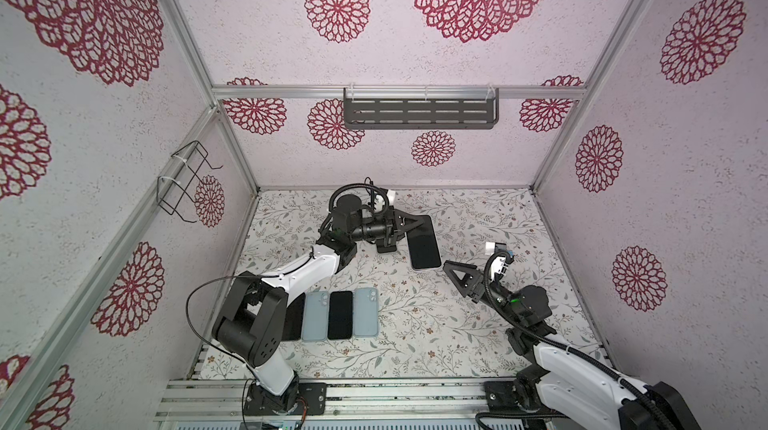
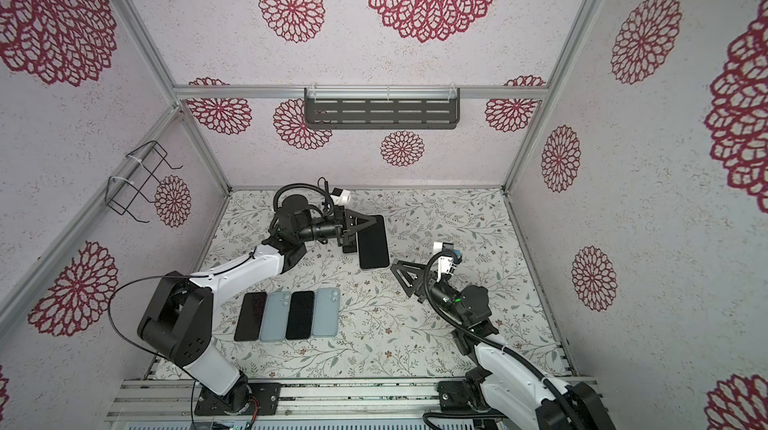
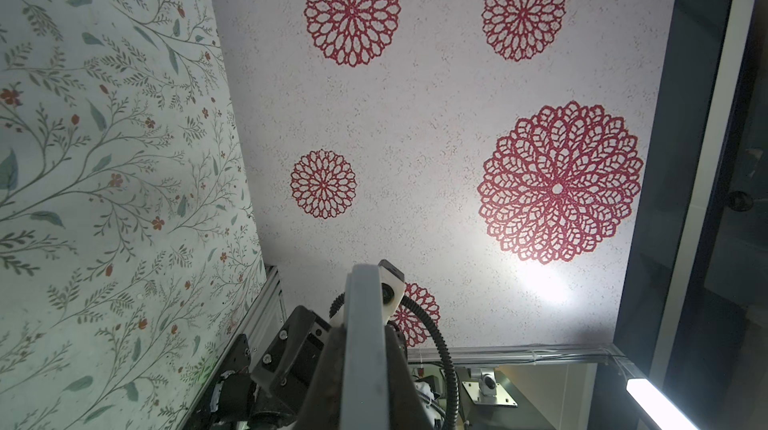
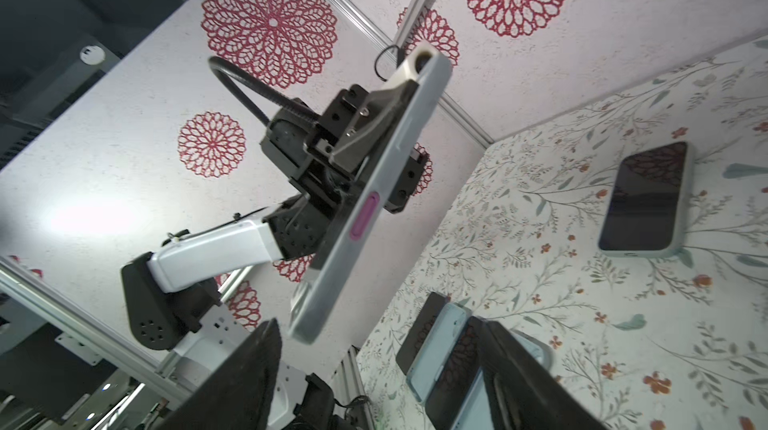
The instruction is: Take the phone out of the phone case
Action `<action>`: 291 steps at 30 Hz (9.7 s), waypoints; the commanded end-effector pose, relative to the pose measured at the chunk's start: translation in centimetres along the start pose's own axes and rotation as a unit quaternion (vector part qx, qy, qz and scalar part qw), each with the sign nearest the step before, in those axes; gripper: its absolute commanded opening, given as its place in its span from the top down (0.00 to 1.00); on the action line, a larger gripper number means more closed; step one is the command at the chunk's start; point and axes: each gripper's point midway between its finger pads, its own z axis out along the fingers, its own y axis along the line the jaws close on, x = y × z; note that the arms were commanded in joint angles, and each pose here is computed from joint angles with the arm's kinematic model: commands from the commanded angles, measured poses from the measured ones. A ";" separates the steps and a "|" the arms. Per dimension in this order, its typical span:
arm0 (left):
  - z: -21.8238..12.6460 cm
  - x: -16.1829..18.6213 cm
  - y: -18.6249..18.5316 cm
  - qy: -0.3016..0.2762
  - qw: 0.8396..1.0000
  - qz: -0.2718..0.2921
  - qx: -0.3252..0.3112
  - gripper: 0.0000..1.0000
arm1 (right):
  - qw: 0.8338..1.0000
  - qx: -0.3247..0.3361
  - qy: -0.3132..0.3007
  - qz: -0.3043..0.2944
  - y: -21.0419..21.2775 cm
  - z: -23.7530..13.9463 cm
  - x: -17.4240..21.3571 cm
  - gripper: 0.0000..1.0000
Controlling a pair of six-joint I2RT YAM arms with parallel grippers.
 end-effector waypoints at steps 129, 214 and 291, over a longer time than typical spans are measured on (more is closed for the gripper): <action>0.2 0.7 -3.6 0.023 0.994 -0.047 0.098 1.00 | 0.982 -0.179 0.021 0.057 6.5 1.8 -1.0 0.88; 4.9 4.1 -5.0 0.093 0.980 -0.083 0.152 1.00 | 0.980 -0.162 -0.028 -0.115 4.9 3.7 -3.7 0.86; 2.4 -1.7 -5.3 -0.122 0.992 0.000 0.028 1.00 | 0.992 -0.086 -0.074 0.059 4.3 2.8 -2.2 0.33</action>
